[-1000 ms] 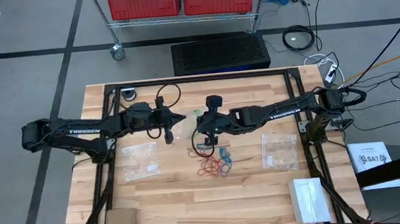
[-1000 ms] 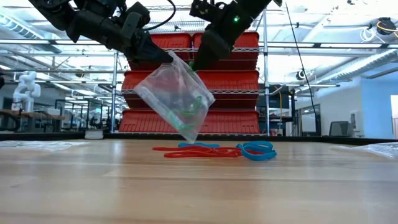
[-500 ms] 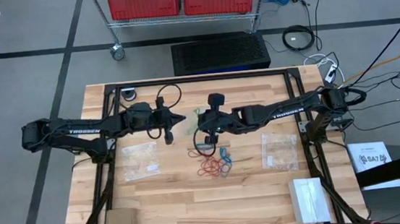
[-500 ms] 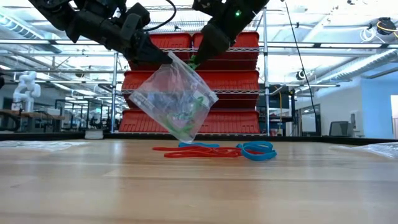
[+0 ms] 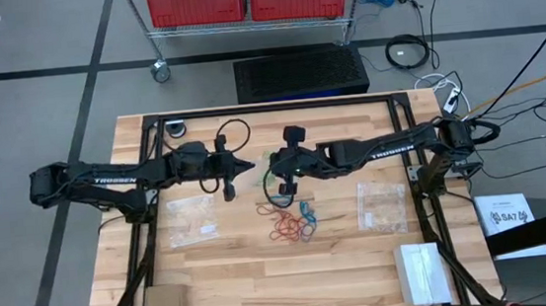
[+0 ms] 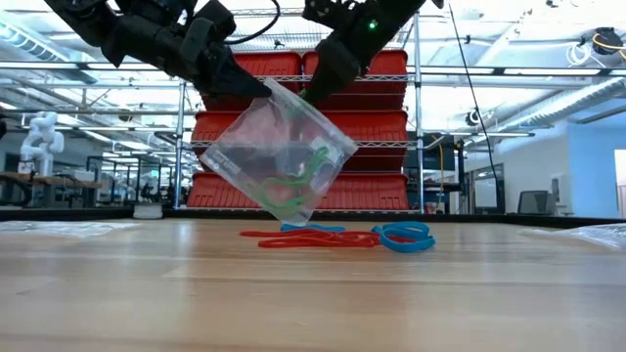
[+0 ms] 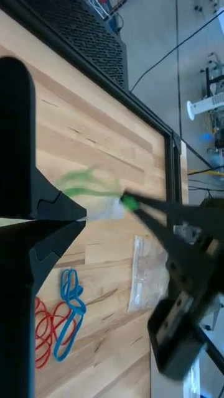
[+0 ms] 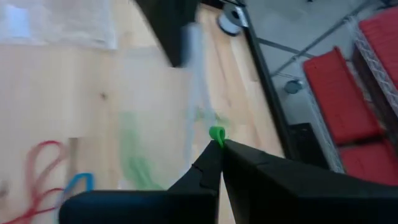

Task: Sort rubber bands
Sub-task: Put the green rubber band into the top transparent zip bag

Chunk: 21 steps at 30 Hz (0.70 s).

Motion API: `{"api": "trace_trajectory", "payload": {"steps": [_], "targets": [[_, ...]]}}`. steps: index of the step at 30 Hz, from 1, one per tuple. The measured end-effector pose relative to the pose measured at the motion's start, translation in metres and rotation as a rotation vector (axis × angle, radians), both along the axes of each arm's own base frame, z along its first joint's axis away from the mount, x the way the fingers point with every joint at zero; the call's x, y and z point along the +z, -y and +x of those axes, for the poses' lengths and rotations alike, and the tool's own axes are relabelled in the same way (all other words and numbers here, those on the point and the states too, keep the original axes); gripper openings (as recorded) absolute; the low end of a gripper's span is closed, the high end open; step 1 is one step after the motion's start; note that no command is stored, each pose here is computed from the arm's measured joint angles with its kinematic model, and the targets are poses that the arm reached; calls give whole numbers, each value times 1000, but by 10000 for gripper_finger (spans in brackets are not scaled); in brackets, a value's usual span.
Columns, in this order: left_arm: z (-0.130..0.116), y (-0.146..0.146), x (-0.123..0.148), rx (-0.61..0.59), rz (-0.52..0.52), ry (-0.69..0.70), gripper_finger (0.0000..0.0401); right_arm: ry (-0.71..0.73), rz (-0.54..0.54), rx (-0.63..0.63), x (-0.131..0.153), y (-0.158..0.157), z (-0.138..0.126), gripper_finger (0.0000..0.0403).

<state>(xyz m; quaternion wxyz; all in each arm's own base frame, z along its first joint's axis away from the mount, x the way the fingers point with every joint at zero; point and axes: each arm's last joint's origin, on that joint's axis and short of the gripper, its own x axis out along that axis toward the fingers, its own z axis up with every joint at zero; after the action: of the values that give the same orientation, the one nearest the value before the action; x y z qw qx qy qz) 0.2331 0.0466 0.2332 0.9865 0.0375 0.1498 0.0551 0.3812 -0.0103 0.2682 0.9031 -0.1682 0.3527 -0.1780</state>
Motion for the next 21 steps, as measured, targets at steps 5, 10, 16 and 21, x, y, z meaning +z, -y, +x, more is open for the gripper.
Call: {"api": "trace_trajectory", "payload": {"steps": [5,10,16,21], "targets": [[0,0,0,0,0,0,0,1,57,55,-1,-2,1,0],[0,0,0,15,0,0,0,3,79,68,-1,-3,1,0],[0,-1,0,24,2,-2,0,12,17,24,4,-9,-2,0],[0,-1,-1,24,0,-12,0,31,-19,9,16,-17,-10,0]]}}
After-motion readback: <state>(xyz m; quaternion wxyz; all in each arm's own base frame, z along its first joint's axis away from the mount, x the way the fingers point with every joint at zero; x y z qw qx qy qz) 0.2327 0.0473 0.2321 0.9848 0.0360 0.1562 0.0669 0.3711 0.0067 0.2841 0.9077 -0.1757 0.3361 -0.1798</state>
